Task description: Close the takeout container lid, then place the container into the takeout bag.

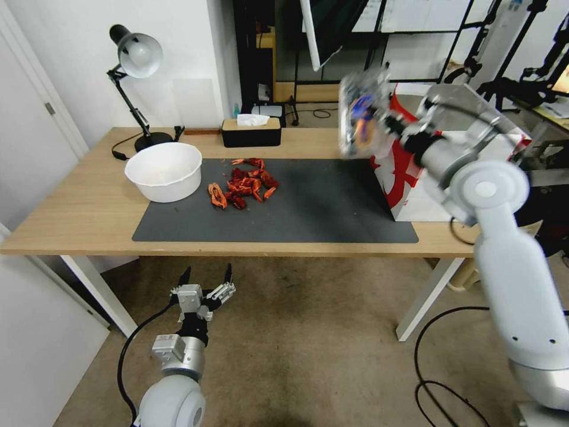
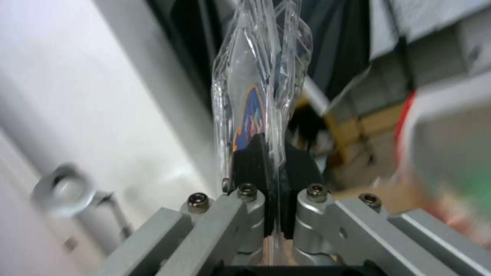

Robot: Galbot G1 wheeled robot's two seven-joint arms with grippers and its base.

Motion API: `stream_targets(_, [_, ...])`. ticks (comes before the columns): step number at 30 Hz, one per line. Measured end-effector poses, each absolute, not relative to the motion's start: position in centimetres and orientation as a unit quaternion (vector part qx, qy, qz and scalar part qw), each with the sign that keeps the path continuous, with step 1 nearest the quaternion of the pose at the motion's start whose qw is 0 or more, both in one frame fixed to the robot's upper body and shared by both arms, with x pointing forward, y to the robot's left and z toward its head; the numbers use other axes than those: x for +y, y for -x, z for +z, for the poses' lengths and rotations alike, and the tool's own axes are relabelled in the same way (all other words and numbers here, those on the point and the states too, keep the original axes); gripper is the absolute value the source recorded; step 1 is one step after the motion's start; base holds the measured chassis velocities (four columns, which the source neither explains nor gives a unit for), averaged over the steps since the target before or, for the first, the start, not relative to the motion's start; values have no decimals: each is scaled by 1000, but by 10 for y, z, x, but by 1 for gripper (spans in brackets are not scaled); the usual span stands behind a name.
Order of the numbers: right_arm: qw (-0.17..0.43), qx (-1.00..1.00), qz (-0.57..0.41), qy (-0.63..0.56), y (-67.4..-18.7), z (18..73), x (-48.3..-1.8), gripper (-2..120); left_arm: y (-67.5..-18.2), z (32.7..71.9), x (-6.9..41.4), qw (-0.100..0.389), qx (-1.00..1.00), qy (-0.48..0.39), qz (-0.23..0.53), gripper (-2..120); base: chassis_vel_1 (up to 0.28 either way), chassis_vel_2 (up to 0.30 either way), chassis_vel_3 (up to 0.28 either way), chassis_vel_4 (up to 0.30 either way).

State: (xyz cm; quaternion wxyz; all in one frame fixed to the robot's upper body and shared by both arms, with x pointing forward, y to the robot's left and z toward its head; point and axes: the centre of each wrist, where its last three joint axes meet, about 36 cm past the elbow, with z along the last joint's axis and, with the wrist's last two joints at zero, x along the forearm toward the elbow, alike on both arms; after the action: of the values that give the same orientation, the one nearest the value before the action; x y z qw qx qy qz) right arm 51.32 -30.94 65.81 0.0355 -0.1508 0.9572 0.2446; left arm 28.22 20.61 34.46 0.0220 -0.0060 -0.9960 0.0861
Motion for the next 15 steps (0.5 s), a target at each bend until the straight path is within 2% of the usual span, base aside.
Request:
stream_targets(4, [89, 966, 222, 98, -522, 675, -334, 0, -283, 344, 205, 20, -996, 7, 88, 100, 0, 0, 0, 0])
stream_targets(9, [127, 970, 207, 30, -539, 684, -361, 0, -284, 343, 201, 21, -995, 12, 92, 100, 0, 0, 0, 0])
stream_targets(15, [130, 973, 192, -6, -547, 683, -377, 0, -285, 342, 198, 20, -995, 13, 96, 100, 0, 0, 0, 0])
